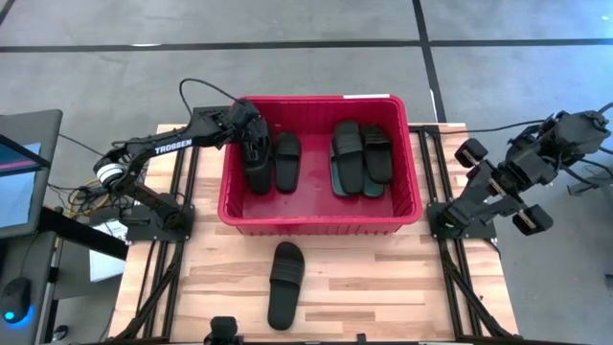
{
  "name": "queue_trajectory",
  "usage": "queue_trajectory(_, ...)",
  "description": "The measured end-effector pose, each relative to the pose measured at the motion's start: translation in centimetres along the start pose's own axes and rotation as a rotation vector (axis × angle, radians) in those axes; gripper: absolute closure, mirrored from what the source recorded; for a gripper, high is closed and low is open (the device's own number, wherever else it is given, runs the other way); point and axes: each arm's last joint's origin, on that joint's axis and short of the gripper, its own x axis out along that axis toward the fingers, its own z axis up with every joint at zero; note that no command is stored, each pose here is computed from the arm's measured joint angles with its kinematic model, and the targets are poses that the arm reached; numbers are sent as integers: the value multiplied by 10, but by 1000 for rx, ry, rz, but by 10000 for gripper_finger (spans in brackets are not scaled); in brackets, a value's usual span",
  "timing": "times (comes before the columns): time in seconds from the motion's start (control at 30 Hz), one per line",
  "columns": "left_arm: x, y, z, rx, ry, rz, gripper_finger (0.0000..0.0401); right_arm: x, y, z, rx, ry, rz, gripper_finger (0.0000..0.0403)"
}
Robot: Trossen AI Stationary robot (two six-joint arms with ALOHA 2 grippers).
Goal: Pick and place slides into bin
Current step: Put the left black slipper into the red organizer bin
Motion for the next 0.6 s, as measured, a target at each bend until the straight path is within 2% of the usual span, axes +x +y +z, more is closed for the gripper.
queue_trajectory(0.17, 0, -3, -3, -6, 29, -34, 373, -1, 0, 0, -1, 3, 0, 275)
queue_trajectory(0.6, -1, -6, -2, 3, 35, -40, 295, 0, 0, -1, -2, 12, 1, 275)
